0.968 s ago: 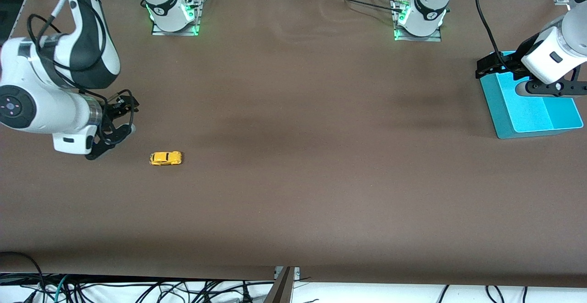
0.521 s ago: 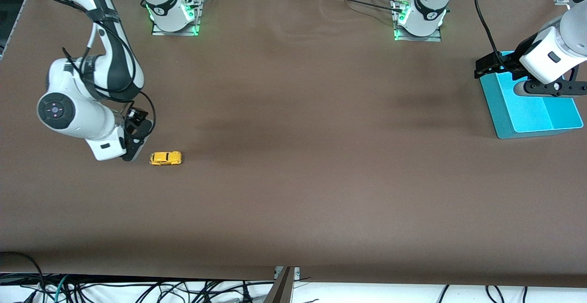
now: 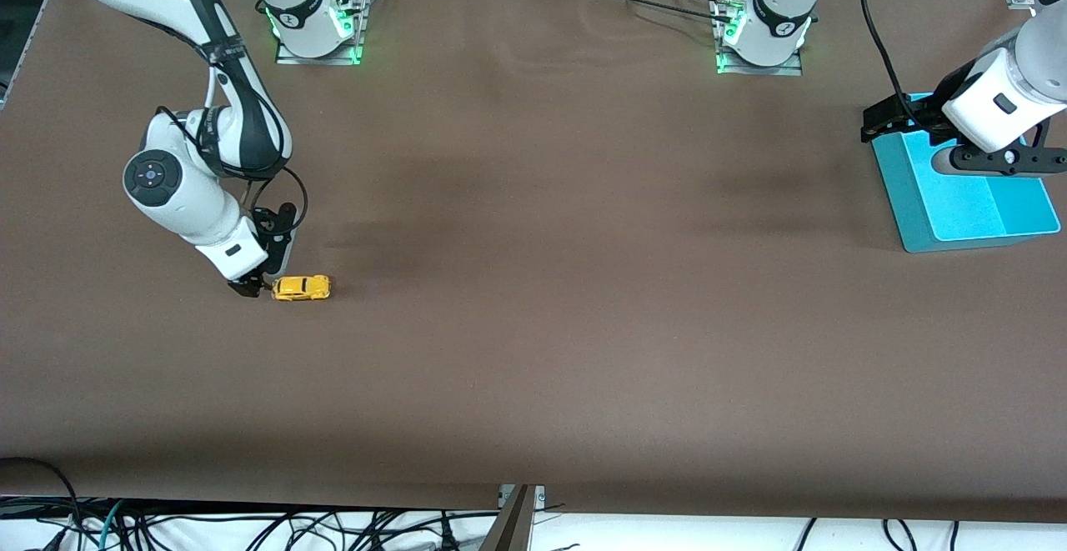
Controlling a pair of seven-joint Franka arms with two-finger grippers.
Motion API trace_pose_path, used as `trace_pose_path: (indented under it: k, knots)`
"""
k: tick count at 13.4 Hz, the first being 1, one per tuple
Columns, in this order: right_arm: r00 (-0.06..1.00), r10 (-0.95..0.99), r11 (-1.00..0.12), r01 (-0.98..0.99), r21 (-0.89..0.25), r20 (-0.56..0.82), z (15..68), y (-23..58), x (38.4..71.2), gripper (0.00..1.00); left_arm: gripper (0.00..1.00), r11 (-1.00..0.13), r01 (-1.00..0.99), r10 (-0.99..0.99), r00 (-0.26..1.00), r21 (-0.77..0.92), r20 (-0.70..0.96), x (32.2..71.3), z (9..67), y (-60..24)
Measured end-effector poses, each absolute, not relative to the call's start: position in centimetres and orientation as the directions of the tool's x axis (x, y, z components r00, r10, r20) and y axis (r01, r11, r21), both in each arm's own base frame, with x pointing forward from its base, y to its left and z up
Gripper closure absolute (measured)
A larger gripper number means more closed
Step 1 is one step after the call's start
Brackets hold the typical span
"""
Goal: Wind and store yellow beetle car
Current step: 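Lower the right gripper and close it on the car's body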
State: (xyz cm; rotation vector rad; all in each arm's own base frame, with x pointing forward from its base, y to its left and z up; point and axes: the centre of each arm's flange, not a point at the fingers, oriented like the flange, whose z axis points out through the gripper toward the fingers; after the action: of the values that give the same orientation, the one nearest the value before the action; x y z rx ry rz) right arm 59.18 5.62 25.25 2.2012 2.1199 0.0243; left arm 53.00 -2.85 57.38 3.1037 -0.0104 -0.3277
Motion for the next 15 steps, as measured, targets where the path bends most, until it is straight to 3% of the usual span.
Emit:
trace_pose_path:
  k: [5, 11, 12, 15]
  knots:
    - [-0.062, 0.997, 0.068, 0.99, 0.127, -0.053, 21.4, 5.8, 59.7, 0.0, 0.0, -1.0, -0.005, -0.009, 0.978, 0.021, -0.21, 53.0, 57.4, -2.9]
    - [-0.083, 0.995, 0.09, 0.987, 0.136, -0.056, 20.2, 5.7, 59.8, 0.01, 0.0, -1.0, -0.004, -0.009, 0.978, 0.021, -0.21, 53.0, 57.4, -2.9]
    - [-0.083, 0.995, 0.09, 0.987, 0.136, -0.055, 20.2, 5.7, 59.8, 0.04, 0.0, -1.0, -0.004, -0.009, 0.978, 0.021, -0.21, 53.0, 57.4, -2.9]
    - [-0.085, 0.995, 0.092, 0.986, 0.137, -0.054, 20.2, 5.9, 59.8, 0.4, 0.0, -1.0, -0.004, -0.008, 0.978, 0.021, -0.21, 53.0, 57.4, -2.9]
